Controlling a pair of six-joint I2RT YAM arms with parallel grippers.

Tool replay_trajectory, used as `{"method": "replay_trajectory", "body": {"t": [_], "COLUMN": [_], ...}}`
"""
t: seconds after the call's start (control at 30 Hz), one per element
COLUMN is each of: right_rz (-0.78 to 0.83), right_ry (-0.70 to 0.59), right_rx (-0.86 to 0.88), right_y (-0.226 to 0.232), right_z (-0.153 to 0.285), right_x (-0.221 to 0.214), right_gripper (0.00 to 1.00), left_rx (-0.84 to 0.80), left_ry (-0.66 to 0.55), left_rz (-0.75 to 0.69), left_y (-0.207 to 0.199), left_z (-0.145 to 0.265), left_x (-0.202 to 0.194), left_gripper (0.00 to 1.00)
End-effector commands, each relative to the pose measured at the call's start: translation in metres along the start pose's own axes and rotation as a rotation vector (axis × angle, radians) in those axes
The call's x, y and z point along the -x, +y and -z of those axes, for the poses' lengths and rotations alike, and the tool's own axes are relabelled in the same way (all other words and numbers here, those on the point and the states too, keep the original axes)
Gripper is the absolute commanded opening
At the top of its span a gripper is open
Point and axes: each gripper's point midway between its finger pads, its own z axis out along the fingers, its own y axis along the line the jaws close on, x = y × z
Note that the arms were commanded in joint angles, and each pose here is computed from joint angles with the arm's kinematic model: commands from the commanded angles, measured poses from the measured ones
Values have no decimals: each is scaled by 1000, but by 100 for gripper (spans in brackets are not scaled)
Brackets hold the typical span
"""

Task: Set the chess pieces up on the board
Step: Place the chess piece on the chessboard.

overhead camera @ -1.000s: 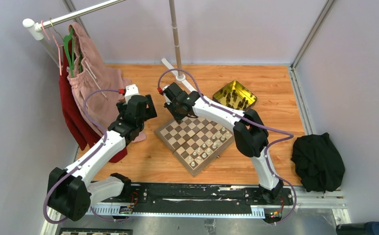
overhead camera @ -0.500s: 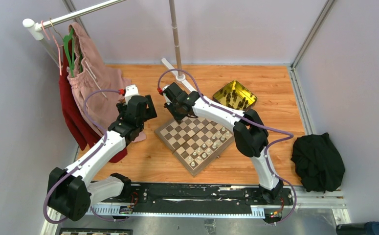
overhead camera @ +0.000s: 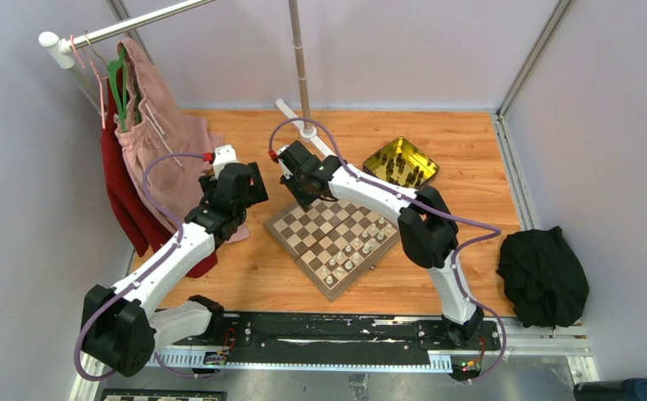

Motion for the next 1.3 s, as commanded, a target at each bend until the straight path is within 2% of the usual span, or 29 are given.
{"method": "replay_trajectory", "body": {"t": [0.0, 1.27], "right_rz": [27, 9], "right_ry": [15, 38], "right_rx": [20, 4], "right_y": [9, 2], "right_z": [-1, -9], "right_x": [-1, -7], "right_gripper": [0, 0], "left_rx": [24, 25], "left_ry": [-4, 2], "left_rz": [-5, -38], "left_y": [4, 4], "left_z": [0, -4], "left_x": [4, 1], "left_gripper": [100, 100]}}
